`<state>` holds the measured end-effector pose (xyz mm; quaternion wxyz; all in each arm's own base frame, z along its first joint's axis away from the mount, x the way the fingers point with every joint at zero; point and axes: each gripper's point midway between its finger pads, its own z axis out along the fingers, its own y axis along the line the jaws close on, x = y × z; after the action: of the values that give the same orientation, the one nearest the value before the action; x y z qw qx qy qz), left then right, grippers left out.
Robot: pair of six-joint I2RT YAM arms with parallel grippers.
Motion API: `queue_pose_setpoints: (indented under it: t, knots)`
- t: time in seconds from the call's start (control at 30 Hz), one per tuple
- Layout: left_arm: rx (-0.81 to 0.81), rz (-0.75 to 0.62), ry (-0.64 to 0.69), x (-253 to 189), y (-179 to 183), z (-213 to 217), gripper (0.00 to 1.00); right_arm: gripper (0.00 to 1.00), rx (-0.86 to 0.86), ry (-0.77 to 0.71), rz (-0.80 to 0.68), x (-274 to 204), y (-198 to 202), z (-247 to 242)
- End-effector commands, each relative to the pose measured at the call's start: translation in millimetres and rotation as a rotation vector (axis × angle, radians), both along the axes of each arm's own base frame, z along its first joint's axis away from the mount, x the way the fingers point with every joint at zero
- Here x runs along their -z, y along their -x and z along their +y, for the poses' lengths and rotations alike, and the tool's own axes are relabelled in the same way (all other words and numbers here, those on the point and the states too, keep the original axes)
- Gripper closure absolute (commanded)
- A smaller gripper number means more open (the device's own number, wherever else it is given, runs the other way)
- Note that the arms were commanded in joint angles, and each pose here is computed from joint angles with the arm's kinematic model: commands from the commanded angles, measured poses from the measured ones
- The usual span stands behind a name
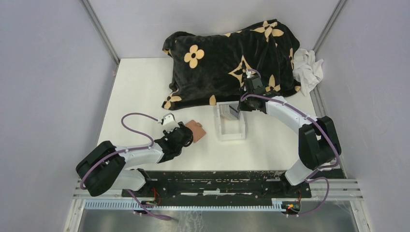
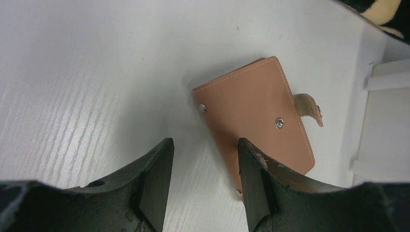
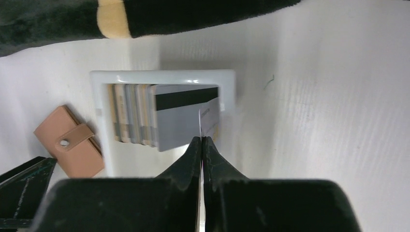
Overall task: Put the credit cards into the card holder
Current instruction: Pick up the credit card from the storage box.
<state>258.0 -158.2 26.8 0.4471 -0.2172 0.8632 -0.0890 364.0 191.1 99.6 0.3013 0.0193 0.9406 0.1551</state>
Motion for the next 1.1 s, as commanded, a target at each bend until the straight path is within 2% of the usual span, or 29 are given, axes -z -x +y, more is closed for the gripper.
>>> queue_pose_setpoints:
  t: [0.0, 0.27, 0.6, 0.73, 0.87, 1.07]
  knots:
    - [0.004, -0.023, 0.001, -4.9, -4.9, -0.9, 0.41, 0.99, 0.008, 0.054, -0.076, -30.1, -5.2, -8.0]
    - [0.012, -0.03, 0.001, -10.5, -7.3, -3.7, 0.41, 0.99, 0.005, 0.17, -0.126, -43.3, -4.7, -21.5]
    - [0.06, -0.094, -0.001, -43.8, -14.5, -9.7, 0.41, 0.99, -0.018, 0.228, -0.263, -104.5, 3.0, -32.8]
    - [0.127, -0.139, 0.028, -65.2, -14.5, -18.2, 0.35, 0.99, -0.094, 0.191, -0.276, -122.6, 18.4, -20.9]
    - [0.273, -0.197, 0.073, -88.3, -9.7, -37.9, 0.26, 0.99, -0.212, 0.108, -0.257, -125.8, 41.7, 3.1]
    - [0.528, -0.276, 0.164, -116.7, 11.4, -69.8, 0.24, 0.99, -0.386, -0.05, -0.209, -121.3, 86.7, 36.2]
